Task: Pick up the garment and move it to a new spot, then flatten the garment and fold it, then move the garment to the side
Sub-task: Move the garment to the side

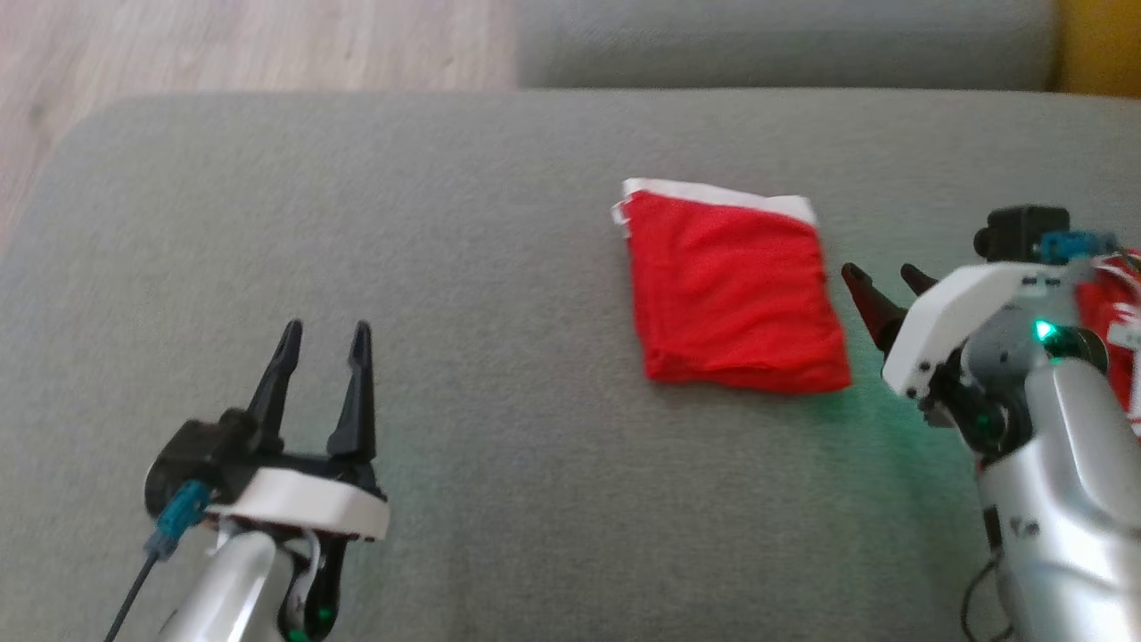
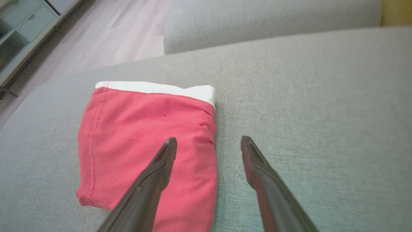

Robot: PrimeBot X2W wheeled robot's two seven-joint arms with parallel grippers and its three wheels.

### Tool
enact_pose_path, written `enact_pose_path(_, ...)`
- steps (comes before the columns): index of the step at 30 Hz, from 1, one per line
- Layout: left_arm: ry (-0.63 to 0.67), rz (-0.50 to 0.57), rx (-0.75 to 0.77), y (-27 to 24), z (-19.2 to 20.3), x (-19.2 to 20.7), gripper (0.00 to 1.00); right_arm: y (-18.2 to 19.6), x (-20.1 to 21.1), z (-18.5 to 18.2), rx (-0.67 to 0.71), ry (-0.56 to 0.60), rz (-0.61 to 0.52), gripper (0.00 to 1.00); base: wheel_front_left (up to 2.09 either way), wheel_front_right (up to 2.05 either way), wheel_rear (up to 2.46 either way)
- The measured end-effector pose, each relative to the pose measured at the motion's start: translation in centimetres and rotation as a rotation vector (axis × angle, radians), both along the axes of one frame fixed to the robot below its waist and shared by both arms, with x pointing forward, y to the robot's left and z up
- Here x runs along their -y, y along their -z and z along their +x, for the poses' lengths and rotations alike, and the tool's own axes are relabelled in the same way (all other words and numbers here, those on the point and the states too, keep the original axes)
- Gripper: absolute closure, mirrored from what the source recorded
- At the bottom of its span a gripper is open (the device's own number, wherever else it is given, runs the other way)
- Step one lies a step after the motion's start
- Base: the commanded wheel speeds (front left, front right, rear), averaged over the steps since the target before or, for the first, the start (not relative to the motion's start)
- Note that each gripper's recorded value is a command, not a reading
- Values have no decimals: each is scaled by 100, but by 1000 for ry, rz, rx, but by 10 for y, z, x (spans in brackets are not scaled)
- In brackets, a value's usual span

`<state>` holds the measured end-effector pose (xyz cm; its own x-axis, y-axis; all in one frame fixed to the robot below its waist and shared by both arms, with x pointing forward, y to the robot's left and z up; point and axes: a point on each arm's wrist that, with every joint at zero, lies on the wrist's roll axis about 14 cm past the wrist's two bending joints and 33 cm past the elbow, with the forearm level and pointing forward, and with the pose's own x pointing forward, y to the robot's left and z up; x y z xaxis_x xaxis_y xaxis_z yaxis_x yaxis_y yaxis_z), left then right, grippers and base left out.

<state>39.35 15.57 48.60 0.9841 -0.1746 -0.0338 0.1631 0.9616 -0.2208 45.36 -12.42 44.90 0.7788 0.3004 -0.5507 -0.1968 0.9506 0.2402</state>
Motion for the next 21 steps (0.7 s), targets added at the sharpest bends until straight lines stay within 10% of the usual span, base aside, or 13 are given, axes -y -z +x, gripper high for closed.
enact_pose_path(13,-43,3,-47,18,10,-14,0,75,-31,22,-310,-62,-71,0,0,0,0)
enact_pose_path(14,-39,1,-46,17,10,-13,0,73,-34,23,-314,-79,-81,68,0,0,0)
enact_pose_path(15,-36,0,-47,18,11,-12,0,71,-37,23,-313,-94,-86,100,0,0,0)
enact_pose_path(21,5,-5,-44,18,16,3,0,57,-44,13,-264,-200,-158,100,0,0,0)
